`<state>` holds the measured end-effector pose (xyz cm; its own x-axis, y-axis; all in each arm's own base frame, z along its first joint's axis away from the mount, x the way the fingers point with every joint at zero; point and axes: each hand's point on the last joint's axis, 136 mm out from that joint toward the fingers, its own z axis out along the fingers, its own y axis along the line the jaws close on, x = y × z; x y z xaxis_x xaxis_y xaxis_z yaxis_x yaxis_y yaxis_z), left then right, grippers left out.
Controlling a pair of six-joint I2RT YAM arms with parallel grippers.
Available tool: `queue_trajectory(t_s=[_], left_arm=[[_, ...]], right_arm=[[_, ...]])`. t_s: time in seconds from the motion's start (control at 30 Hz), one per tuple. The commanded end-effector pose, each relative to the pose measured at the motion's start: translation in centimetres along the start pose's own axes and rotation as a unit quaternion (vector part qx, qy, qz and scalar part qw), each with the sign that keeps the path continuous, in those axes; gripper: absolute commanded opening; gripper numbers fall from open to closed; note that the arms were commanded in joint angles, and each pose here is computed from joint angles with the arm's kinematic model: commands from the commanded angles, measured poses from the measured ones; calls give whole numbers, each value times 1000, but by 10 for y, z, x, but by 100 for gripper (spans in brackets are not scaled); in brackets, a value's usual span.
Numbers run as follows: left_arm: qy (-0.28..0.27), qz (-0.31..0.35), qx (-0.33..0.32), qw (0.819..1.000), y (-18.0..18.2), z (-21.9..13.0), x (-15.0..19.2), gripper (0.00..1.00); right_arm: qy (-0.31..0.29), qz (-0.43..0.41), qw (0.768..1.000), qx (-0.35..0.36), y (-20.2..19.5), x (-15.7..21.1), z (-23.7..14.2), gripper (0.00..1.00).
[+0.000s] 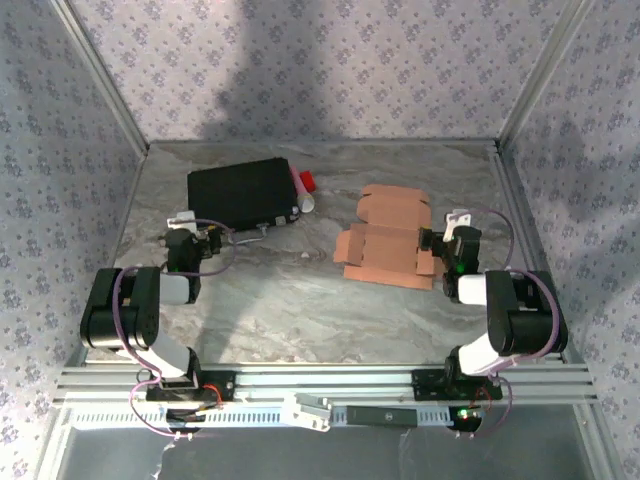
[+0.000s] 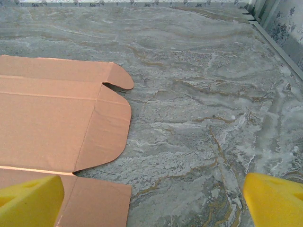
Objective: Fold the paper box
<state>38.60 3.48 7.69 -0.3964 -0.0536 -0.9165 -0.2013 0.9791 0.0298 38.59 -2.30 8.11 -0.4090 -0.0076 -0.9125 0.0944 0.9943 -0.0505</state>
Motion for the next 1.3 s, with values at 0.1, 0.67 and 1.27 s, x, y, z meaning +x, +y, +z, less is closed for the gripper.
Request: queue_trajectory(t_s=[0.1, 0.67, 1.27], left_arm=[[-21, -3, 13, 1000, -6, 1, -16, 100], [-21, -3, 13, 1000, -6, 1, -16, 100], [56, -361, 196, 910, -75, -149, -118, 97]], right_arm=[[-3, 1, 1000, -1, -1, -4, 3, 99], [-4, 1, 1000, 0, -1, -5, 3, 99], [60, 302, 941, -140, 47, -165, -181, 88]])
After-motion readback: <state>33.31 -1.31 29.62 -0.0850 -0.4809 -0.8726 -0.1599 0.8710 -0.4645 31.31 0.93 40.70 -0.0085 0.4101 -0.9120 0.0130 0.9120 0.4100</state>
